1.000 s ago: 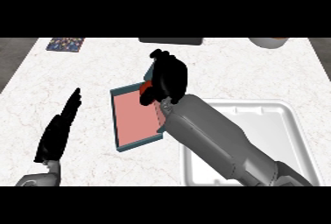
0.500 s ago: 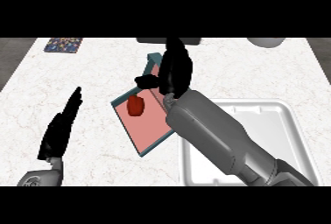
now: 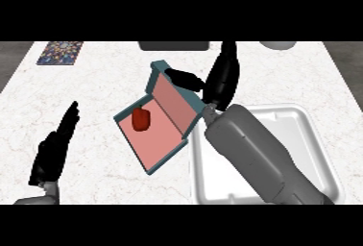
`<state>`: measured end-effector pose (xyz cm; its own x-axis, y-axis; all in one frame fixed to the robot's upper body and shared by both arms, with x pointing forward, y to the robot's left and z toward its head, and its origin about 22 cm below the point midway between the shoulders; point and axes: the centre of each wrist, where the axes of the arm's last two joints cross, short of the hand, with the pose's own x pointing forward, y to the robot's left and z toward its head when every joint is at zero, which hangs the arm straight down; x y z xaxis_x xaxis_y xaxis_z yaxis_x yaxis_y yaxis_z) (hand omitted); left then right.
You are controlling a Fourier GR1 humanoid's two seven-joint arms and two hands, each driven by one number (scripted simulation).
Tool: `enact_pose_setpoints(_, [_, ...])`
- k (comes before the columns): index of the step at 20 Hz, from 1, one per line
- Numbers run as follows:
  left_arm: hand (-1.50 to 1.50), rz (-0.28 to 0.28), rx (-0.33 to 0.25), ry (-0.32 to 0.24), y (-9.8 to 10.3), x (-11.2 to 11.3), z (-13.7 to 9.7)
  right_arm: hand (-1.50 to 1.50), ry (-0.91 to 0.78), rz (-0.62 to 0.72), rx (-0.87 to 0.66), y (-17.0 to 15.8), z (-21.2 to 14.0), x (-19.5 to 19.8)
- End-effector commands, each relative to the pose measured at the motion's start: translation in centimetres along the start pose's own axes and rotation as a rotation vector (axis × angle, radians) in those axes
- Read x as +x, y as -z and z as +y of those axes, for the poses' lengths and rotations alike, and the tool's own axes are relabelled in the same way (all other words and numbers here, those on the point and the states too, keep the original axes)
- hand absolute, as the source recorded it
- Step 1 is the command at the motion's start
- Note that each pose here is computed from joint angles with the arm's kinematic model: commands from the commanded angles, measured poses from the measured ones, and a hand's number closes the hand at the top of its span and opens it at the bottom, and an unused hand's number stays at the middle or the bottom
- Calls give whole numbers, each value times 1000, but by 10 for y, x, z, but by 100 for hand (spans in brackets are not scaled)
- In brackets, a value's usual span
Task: Pick the bell pepper from the tray and place it in the cardboard box
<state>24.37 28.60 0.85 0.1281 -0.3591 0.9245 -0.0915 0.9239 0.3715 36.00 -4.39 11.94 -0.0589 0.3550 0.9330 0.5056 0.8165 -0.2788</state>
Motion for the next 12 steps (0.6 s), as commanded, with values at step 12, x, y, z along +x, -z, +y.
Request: enact_pose_setpoints(12, [0,13,17,-4,-4,-2,2,-150,72,16,-99,-20,-206,-51])
